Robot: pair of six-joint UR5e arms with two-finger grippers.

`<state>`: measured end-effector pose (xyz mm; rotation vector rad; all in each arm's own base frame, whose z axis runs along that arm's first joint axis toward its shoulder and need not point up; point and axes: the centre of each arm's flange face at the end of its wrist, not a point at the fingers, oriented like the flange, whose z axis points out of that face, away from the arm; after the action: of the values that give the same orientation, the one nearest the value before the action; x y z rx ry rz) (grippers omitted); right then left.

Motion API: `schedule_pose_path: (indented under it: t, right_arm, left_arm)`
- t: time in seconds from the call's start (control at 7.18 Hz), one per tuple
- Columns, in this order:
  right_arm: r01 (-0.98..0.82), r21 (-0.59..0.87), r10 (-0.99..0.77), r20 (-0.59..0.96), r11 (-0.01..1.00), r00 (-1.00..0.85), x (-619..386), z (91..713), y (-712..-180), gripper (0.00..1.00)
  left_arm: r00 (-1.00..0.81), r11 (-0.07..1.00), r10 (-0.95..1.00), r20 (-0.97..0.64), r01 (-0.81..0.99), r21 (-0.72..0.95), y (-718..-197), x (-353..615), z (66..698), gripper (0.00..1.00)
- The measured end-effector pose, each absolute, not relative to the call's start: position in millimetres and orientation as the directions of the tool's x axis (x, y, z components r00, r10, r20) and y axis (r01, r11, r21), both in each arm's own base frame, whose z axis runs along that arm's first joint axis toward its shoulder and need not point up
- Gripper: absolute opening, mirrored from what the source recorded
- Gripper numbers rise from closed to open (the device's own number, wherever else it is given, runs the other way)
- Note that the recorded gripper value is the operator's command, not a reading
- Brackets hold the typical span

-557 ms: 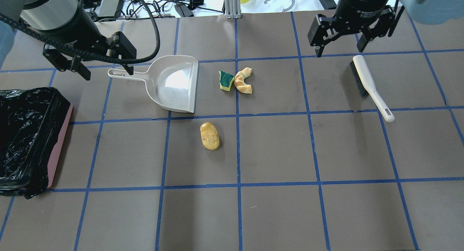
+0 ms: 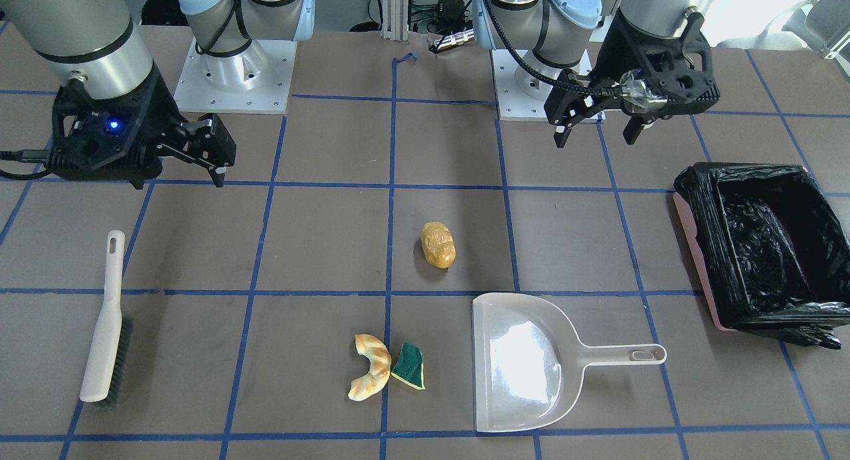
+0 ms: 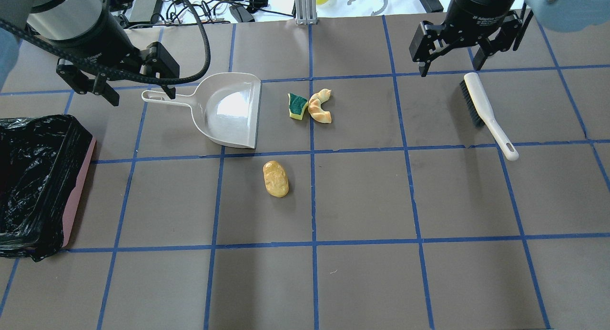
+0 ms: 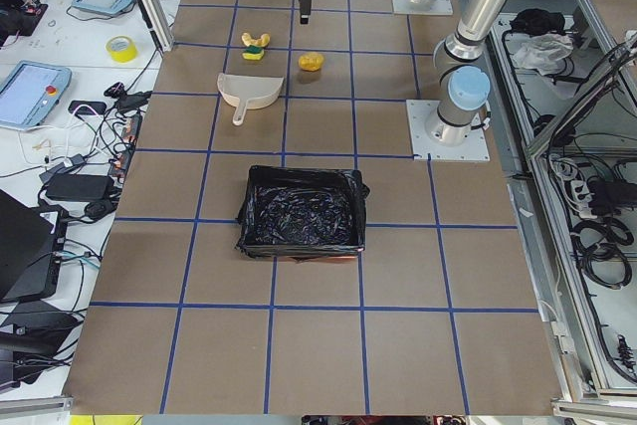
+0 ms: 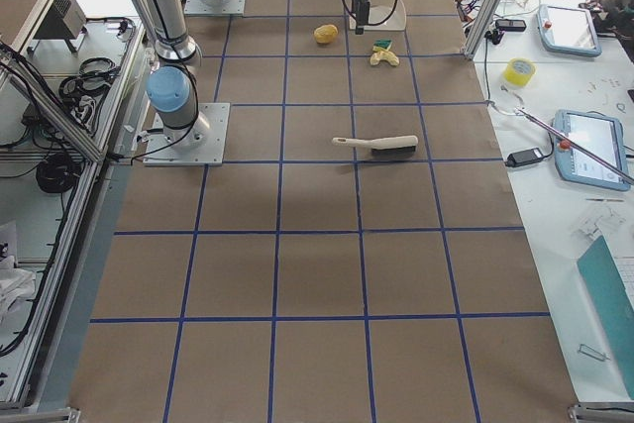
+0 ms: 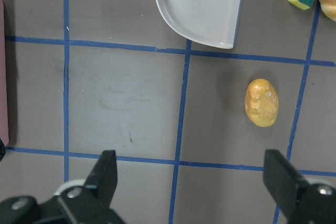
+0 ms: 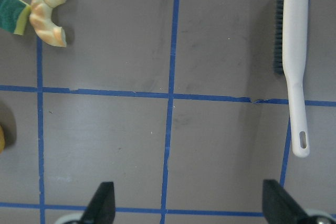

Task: Sweep and dump trash into bin
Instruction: 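Reach the left gripper to the dustpan while the right reaches the brush, then grasp the dustpan handle with the left gripper while the right lifts the brush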

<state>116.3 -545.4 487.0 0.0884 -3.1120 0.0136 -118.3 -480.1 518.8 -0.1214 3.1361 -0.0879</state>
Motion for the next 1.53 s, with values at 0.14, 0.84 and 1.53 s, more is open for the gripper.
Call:
schedule_pose_path:
  t: [0.14,0.84,1.53]
  right_arm:
    - [-0.061,-0.008,-0.06,0.028,0.998,-0.998,79,472,-556,1.0]
    - [-0.24,-0.073,-0.235,0.071,0.968,-0.969,-49,338,-547,1.0]
    - [-0.288,-0.047,-0.285,0.055,0.957,-0.957,-84,259,-527,0.94]
  left_arm:
    - [-0.999,0.998,-0.037,-0.003,-0.037,-0.057,-480,-118,519,1.0]
    - [-0.877,0.867,0.473,-0.088,0.481,-0.132,-520,-107,438,1.0]
    - [-0.264,0.264,0.956,-0.128,0.964,-0.018,-581,-78,324,1.0]
